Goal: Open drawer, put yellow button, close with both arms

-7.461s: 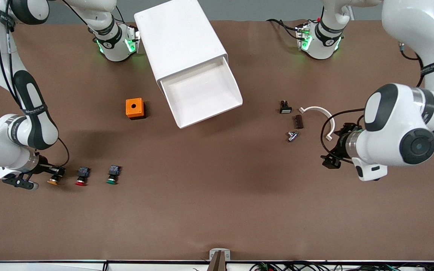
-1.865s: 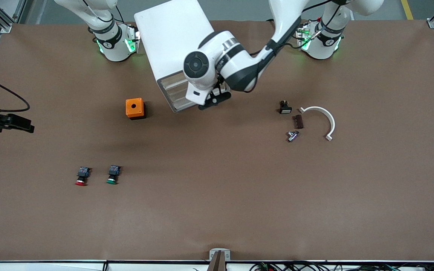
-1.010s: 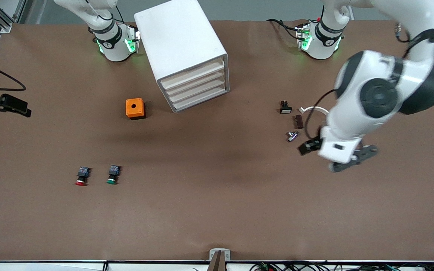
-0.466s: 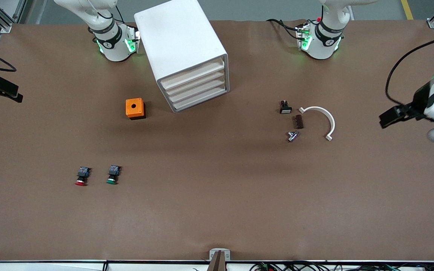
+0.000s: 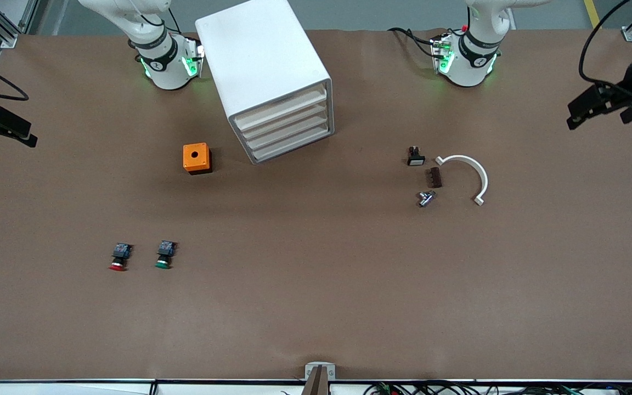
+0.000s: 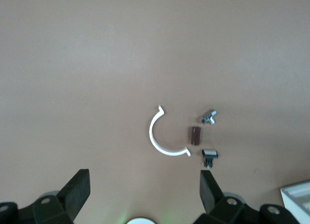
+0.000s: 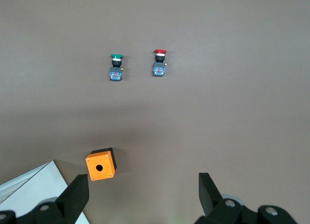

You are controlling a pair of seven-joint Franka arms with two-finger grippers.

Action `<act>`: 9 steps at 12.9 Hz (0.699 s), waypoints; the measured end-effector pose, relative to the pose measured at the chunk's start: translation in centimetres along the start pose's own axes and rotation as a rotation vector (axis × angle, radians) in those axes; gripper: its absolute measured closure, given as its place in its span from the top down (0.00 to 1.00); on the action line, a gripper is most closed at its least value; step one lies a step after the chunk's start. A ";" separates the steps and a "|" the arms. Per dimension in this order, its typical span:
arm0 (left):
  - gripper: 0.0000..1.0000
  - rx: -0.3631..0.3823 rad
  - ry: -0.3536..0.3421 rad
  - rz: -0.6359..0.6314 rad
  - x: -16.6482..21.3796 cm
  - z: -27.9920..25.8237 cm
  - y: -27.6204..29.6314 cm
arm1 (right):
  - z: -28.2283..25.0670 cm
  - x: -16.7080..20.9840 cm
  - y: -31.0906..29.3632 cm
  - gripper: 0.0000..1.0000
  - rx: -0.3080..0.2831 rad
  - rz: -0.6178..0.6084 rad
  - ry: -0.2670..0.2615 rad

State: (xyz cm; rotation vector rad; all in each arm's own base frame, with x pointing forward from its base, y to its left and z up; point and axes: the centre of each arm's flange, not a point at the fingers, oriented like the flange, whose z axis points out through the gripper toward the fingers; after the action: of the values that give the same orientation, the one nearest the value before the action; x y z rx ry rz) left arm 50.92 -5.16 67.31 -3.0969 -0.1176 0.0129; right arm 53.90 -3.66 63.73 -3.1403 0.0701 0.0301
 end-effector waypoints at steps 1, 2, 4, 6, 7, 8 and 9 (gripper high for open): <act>1.00 0.000 -0.001 0.006 -1.4 -0.1 0.1 | 0.2 -0.5 0.0 1.00 0.000 0.000 0.009; 1.00 0.001 -0.001 0.013 -2.5 -0.1 0.3 | 0.4 -1.1 0.0 1.00 -0.001 0.000 0.015; 1.00 0.002 0.002 0.019 -3.4 0.4 0.5 | 0.4 -1.9 -0.1 1.00 -0.001 0.000 0.021; 1.00 0.001 0.005 0.019 -3.1 1.0 0.5 | 0.3 -2.1 -0.1 1.00 0.000 0.001 0.024; 1.00 0.000 0.005 0.018 -2.9 1.3 0.5 | 0.3 -2.1 0.0 1.00 0.000 0.002 0.027; 1.00 0.000 0.005 0.016 -2.7 1.3 0.4 | 0.2 -2.0 0.1 1.00 0.000 0.003 0.031; 1.00 -0.001 0.007 0.015 -2.7 1.3 0.3 | 0.2 -2.0 0.2 1.00 0.000 0.005 0.034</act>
State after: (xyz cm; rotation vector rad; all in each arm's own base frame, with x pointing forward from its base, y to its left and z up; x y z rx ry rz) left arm 48.26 -5.59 65.99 -3.0984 -0.0949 0.0029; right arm 51.90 -3.73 63.54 -3.1412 0.0775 -0.0239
